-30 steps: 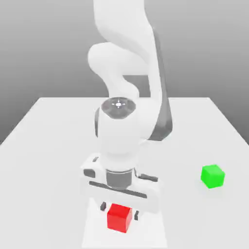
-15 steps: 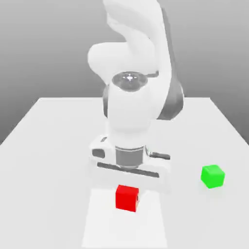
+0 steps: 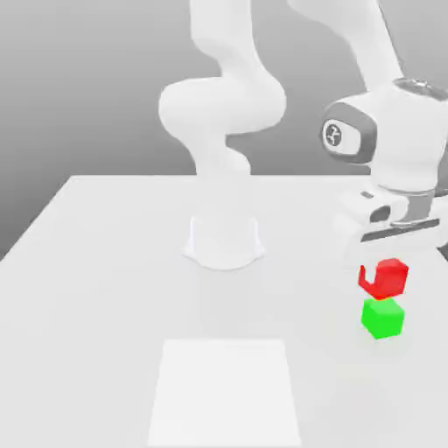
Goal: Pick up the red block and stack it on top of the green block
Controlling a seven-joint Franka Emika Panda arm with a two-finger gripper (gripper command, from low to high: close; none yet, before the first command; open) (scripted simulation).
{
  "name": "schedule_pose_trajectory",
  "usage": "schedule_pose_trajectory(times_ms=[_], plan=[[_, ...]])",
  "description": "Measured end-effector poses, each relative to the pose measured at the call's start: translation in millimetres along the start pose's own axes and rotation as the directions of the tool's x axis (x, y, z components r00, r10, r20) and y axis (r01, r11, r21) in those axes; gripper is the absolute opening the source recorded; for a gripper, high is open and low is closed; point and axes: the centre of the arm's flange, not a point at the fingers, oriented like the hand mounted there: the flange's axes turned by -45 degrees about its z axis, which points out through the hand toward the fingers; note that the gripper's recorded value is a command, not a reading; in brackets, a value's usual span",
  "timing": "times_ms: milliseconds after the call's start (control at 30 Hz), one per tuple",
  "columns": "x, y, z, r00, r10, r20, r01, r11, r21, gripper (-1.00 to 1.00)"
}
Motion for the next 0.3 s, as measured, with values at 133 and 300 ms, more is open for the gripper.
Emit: schedule_pose_trajectory(times_ms=[133,300], plan=[[-1.6,-5.6,33.3,1.0,-0.015,-0.001,0.015,1.0,-0.004,-1.0],[-3.9,-6.7,58.8,1.0,-0.019,-0.001,0.019,1.0,-0.002,1.0]])
